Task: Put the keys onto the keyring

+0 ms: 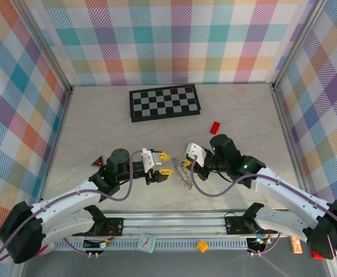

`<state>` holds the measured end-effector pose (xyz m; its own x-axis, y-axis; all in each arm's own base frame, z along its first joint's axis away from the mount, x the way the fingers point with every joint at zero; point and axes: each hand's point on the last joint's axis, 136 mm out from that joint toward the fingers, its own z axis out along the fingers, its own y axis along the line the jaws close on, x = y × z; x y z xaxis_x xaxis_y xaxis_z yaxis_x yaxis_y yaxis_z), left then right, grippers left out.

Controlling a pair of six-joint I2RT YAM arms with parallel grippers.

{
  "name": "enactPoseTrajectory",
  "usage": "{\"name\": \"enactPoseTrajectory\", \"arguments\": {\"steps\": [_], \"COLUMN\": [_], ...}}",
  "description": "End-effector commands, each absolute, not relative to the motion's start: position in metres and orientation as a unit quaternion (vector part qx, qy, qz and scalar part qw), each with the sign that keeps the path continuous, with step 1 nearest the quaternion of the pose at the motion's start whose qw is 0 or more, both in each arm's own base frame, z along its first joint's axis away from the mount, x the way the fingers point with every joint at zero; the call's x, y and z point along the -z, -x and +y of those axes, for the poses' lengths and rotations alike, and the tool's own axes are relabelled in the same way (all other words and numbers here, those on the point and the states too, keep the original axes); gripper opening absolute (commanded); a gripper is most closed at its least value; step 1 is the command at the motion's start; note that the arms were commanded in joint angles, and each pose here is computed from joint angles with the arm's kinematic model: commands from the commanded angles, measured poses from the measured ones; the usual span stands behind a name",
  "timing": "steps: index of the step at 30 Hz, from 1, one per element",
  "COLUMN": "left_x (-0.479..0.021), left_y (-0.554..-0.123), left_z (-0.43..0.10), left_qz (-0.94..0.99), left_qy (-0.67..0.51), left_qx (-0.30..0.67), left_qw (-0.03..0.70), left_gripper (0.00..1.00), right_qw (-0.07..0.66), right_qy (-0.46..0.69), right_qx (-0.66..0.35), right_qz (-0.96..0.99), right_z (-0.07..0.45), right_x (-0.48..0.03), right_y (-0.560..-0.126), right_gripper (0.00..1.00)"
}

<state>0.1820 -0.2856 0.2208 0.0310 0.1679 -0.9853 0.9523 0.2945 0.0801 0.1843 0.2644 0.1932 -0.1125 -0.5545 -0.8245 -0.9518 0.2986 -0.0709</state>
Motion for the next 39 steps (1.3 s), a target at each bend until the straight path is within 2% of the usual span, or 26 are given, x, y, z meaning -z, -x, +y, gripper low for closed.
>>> {"name": "enactPoseTrajectory", "arguments": {"steps": [1,8,13,16,18,22,27,36,39], "left_x": [-0.237,-0.271,-0.28,-0.279,-0.274,-0.258,-0.235,-0.195,-0.188], "left_y": [-0.2,-0.247,-0.252,-0.251,-0.253,-0.26,-0.27,-0.288,-0.296], "left_z": [-0.266,-0.171,-0.106,-0.087,-0.08,-0.076,-0.074,-0.065,-0.059], "left_qz": [0.618,0.663,0.679,0.686,0.694,0.718,0.744,0.774,0.778], "left_qy": [-0.407,-0.164,-0.032,0.005,0.02,0.028,0.032,0.043,0.052], "left_qx": [0.324,0.181,0.105,0.085,0.073,0.05,0.022,-0.02,-0.03], "left_qw": [0.59,0.708,0.726,0.723,0.716,0.694,0.668,0.632,0.625], "left_gripper": [0.52,0.64,0.7,0.71,0.72,0.72,0.75,0.78,0.78], "right_qw": [0.425,0.425,0.422,0.405,0.392,0.348,0.302,0.217,0.189], "right_qy": [0.543,0.567,0.549,0.543,0.555,0.609,0.654,0.658,0.657], "right_qx": [-0.253,-0.3,-0.388,-0.393,-0.353,-0.192,-0.042,0.111,0.137], "right_qz": [0.679,0.639,0.608,0.622,0.644,0.686,0.692,0.712,0.717], "right_z": [0.275,0.323,0.377,0.393,0.391,0.358,0.308,0.23,0.21], "right_x": [-0.222,-0.241,-0.255,-0.236,-0.209,-0.146,-0.113,-0.059,-0.043], "right_y": [-0.191,-0.18,-0.167,-0.174,-0.184,-0.209,-0.227,-0.249,-0.253], "right_gripper": [0.0,0.0,0.0,0.0,0.0,0.0,0.0,0.01,0.1]}}
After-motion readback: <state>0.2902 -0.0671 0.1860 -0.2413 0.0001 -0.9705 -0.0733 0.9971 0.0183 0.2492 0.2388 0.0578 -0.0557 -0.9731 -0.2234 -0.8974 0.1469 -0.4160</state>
